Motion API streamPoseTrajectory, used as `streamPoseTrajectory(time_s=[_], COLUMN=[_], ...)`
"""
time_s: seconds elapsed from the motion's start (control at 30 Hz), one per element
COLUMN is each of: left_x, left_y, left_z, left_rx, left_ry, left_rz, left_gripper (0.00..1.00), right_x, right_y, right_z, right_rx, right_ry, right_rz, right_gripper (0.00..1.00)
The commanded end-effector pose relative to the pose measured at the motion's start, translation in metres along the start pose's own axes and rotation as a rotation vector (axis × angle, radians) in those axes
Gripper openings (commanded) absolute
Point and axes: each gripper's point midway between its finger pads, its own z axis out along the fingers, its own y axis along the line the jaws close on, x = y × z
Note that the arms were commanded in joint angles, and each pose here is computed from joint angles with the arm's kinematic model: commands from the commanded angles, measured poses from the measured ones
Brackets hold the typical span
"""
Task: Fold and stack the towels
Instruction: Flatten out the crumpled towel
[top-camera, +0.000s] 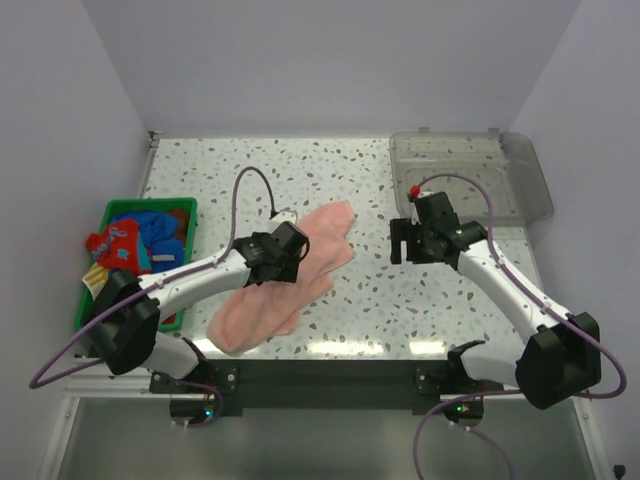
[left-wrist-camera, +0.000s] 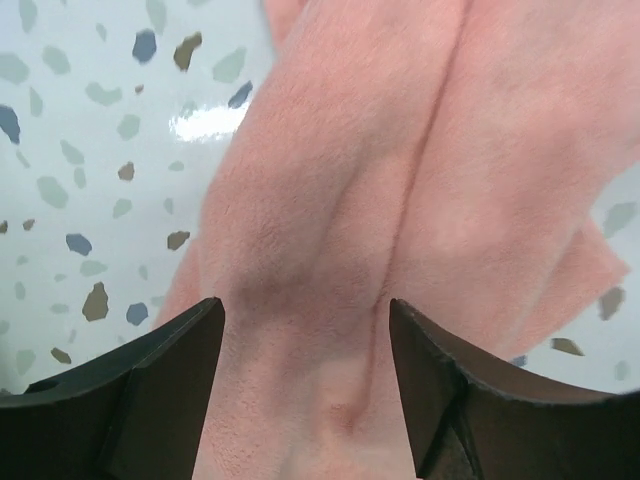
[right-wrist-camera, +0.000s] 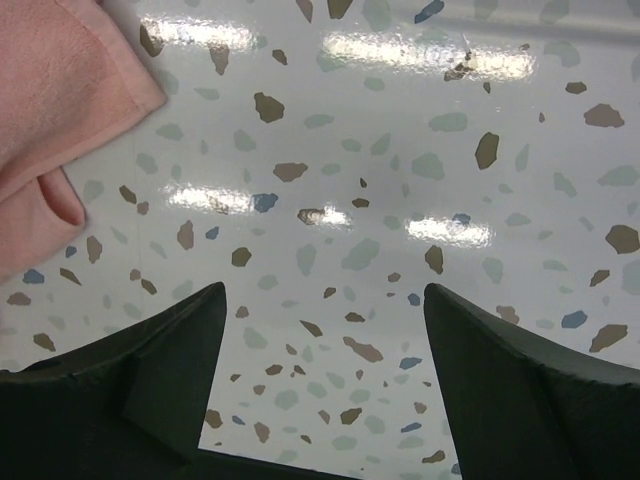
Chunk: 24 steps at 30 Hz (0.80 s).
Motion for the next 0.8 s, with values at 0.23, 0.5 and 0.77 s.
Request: streamPoseTrajectory(time_s=[0.23,0.5,0.77], left_x=[-0.090,-0.095,-0.099], left_y=[-0.122,-0.180,-0.193], left_z=[-0.036,0.005,0.035], left_rx=[0.168,0.202,0.164], left_ry=[-0.169,-0.157,-0.182], left_rz=[0.022,0.073,0.075], left_gripper=[0.72,0.61,0.59], right_x=[-0.008,0.002,0.010], right_y=[-0.038,-0.047,-0.041], right_z=[0.002,0.008,0.015], right_rx=[0.187,0.204,0.164], right_ry=[-0.021,-0.007,-0.001], right_rz=[0.091,0.153,0.168], right_gripper=[0.95,0.99,0.99])
